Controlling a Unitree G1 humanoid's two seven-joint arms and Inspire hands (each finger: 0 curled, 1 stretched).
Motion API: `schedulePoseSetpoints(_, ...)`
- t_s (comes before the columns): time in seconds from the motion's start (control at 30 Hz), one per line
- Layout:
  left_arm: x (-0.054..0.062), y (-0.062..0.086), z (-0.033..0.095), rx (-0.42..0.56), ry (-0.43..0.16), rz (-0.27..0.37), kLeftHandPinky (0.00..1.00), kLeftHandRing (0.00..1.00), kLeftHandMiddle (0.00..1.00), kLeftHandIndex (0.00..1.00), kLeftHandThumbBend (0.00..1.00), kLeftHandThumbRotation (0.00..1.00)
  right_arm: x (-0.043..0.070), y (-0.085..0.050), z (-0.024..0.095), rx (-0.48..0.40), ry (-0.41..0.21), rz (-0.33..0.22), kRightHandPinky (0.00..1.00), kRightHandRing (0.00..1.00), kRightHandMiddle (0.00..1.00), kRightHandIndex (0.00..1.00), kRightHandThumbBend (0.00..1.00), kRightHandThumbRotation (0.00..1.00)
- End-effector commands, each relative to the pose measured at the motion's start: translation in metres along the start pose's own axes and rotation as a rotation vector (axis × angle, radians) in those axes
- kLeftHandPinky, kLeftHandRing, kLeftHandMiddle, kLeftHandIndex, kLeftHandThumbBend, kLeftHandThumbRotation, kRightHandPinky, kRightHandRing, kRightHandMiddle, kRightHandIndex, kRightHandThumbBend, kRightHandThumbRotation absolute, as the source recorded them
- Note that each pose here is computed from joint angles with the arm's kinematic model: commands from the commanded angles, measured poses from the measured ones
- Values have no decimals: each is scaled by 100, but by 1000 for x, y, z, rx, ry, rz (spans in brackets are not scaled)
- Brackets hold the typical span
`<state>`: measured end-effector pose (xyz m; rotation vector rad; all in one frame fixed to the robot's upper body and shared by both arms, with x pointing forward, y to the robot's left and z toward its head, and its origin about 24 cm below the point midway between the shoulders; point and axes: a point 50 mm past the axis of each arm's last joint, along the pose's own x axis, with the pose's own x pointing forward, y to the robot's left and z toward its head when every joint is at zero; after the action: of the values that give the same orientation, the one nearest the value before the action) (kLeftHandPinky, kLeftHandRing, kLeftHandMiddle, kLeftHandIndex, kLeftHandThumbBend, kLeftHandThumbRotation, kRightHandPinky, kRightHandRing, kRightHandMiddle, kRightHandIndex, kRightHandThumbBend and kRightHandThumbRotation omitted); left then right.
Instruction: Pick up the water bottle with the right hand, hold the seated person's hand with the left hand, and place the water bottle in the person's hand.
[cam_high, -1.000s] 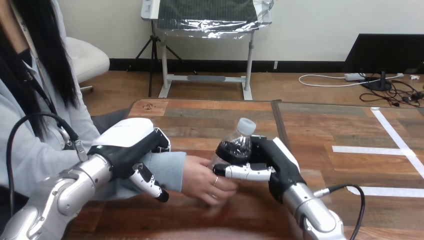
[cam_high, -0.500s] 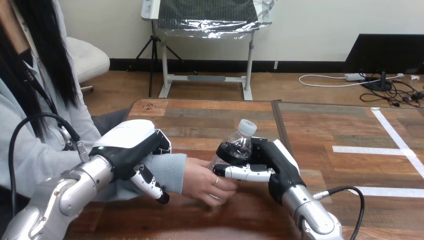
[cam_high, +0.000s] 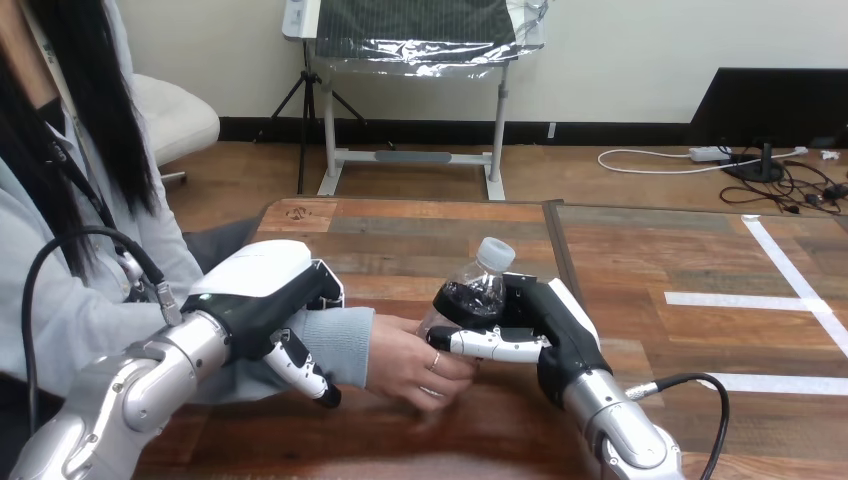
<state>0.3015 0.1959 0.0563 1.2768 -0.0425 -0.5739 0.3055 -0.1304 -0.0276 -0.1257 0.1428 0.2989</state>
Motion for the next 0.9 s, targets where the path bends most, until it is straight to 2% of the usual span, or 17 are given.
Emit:
schedulePoseSetpoints(0.0,20,95,60,85,-237,319,19,24,31,31,87,0,27,6,50,-34,-172,21,32,38,46,48,80,0)
schedulePoseSetpoints(0.23,20,94,59,78,-233,317,19,25,32,32,87,0,27,4,51,-41,-167,13,32,38,46,48,79,0)
schedulePoseSetpoints(0.47,19,92,57,97,-220,316,20,26,33,33,88,0,29,1,53,-83,-166,-12,34,40,48,50,81,0)
schedulePoseSetpoints(0.67,17,92,55,108,-216,313,24,30,37,37,89,0,30,0,53,-107,-141,-12,48,53,57,60,84,1)
schedulePoseSetpoints(0.87,14,90,53,113,-204,311,34,38,44,45,90,5,31,-2,54,-134,-127,-5,60,66,68,72,86,8)
